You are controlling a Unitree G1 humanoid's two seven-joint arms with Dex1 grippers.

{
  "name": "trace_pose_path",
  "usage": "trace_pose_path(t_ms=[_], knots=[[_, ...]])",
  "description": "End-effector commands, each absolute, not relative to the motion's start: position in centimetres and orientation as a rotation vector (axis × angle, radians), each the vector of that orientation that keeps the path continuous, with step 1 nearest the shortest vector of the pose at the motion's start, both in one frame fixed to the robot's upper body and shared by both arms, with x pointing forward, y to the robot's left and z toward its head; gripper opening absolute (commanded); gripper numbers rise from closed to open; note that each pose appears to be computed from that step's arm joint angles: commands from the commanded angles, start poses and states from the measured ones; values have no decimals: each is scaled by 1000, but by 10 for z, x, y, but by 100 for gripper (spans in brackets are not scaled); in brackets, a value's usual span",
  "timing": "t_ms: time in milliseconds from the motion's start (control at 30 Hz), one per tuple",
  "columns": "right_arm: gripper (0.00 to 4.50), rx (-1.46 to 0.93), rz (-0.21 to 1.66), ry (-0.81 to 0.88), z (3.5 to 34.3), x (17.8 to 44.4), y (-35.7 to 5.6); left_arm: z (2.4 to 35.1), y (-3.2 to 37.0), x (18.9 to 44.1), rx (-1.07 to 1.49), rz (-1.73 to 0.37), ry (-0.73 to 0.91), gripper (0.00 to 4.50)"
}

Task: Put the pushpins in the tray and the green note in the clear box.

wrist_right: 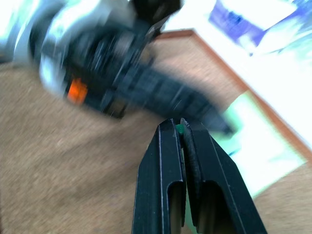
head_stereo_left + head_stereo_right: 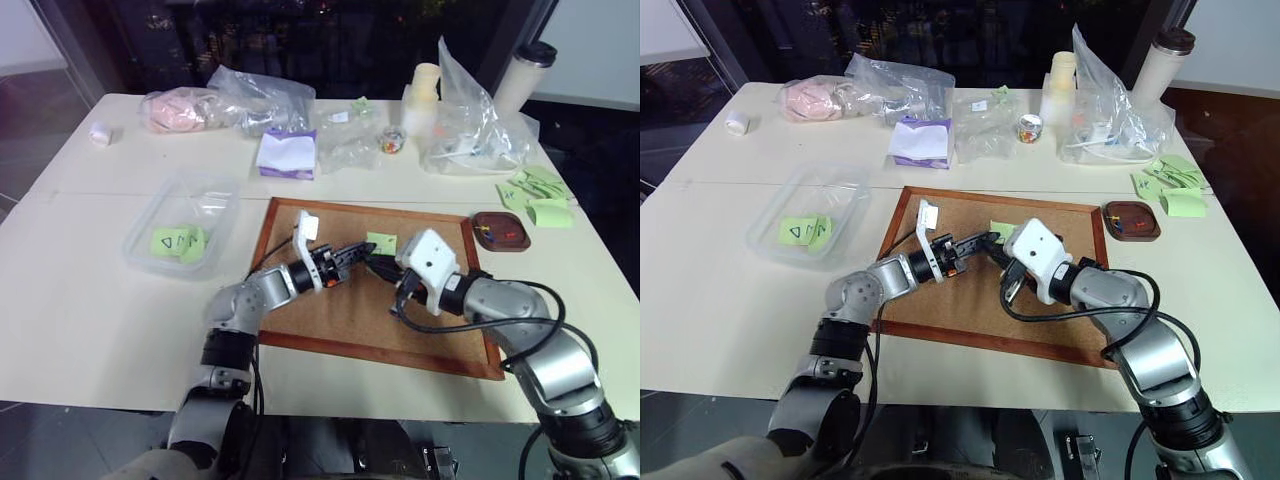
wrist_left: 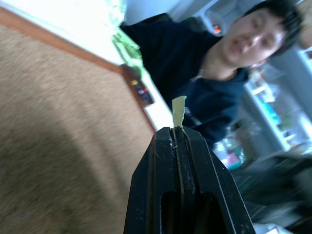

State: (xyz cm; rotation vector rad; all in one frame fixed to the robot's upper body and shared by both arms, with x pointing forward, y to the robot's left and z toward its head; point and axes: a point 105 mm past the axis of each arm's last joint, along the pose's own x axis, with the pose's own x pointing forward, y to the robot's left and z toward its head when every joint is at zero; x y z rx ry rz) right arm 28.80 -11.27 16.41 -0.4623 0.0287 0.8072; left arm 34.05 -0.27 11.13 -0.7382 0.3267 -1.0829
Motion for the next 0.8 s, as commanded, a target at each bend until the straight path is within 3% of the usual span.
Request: trace_pose_path(t_ms=[33, 167, 433, 800], knots=[[0, -469, 781, -42, 190, 285, -120, 116, 0, 347, -695, -1057, 266, 6], [0, -417, 731, -63, 209, 288, -132, 126, -6, 347, -680, -1079, 223, 6], [0, -152, 295, -110, 246, 337, -227, 198, -20, 322, -592, -1218, -6, 6], [0, -61, -5, -7, 186, 377, -302, 184, -11, 321, -311, -1110, -133, 6]])
